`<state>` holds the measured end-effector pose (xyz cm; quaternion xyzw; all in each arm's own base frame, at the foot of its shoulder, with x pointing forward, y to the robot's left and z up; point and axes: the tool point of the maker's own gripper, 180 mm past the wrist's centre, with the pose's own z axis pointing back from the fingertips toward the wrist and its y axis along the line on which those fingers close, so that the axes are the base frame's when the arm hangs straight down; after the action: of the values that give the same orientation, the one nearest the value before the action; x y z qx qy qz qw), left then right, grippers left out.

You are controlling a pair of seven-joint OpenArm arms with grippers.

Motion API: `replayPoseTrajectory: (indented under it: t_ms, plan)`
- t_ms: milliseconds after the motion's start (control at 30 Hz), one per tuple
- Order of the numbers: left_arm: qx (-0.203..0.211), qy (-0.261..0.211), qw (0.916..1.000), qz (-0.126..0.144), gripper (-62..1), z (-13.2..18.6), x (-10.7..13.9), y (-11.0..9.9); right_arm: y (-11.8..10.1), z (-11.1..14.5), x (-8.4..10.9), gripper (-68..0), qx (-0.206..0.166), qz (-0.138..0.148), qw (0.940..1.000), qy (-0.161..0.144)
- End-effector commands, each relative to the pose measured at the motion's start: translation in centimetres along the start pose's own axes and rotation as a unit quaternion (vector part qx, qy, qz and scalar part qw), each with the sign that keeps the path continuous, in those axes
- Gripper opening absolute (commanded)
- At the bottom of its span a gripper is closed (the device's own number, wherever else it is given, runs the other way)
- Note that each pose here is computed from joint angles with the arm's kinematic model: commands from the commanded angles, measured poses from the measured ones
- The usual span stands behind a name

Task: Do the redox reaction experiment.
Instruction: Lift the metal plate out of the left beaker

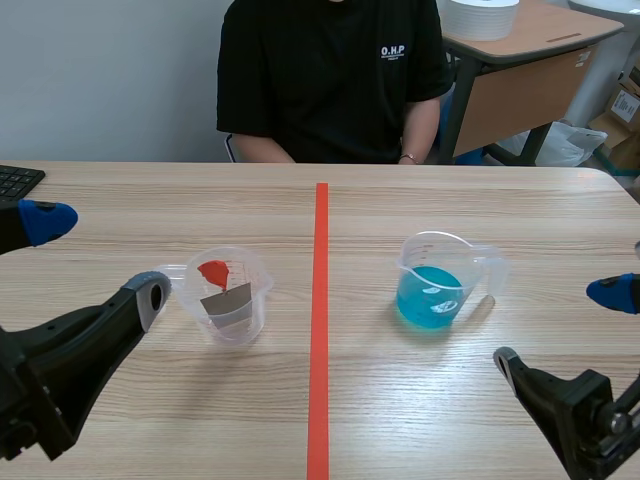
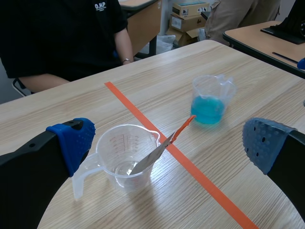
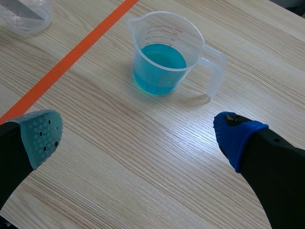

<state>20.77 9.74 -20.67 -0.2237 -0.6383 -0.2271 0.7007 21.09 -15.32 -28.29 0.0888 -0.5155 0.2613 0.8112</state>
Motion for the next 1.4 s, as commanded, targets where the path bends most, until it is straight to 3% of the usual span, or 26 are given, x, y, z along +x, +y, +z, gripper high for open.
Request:
replayPoseTrajectory:
  t_ms: [0, 467, 600, 800, 933, 1033, 1367]
  plan:
    - [0.0, -0.017, 0.9999, 0.003, 1.4, -0.1, 0.9, -0.2, 0.0, -0.1, 1.1, 0.4, 0.003, 0.006, 0.9999, -0.015]
    - [0.018, 0.001, 0.9998, -0.009, 1.4, -0.1, 0.3, 0.5, 0.0, -0.1, 0.7, 0.4, 0.003, 0.006, 1.0, -0.006]
    - [0.038, 0.035, 0.9982, -0.029, 1.4, 0.2, -1.2, 1.3, 0.0, -0.1, 0.7, 0.4, 0.002, 0.006, 1.0, -0.006]
    - [0.101, 0.086, 0.991, -0.022, 1.4, 3.1, -4.5, 3.6, 0.0, -0.1, 0.7, 0.4, 0.002, 0.006, 1.0, -0.006]
    - [0.161, 0.135, 0.9778, -0.006, 1.4, 6.7, -7.5, 5.5, 0.1, -0.1, 0.8, 0.4, 0.004, 0.007, 0.9999, -0.007]
    - [0.205, 0.175, 0.963, 0.013, 1.4, 9.7, -10.1, 6.4, 0.1, -0.1, 0.8, 0.4, 0.004, 0.006, 0.9999, -0.007]
    - [0.291, 0.29, 0.9088, 0.074, 1.4, 18.5, -18.0, 5.5, -0.8, -0.8, 2.3, 0.4, -0.003, 0.024, 0.9993, -0.029]
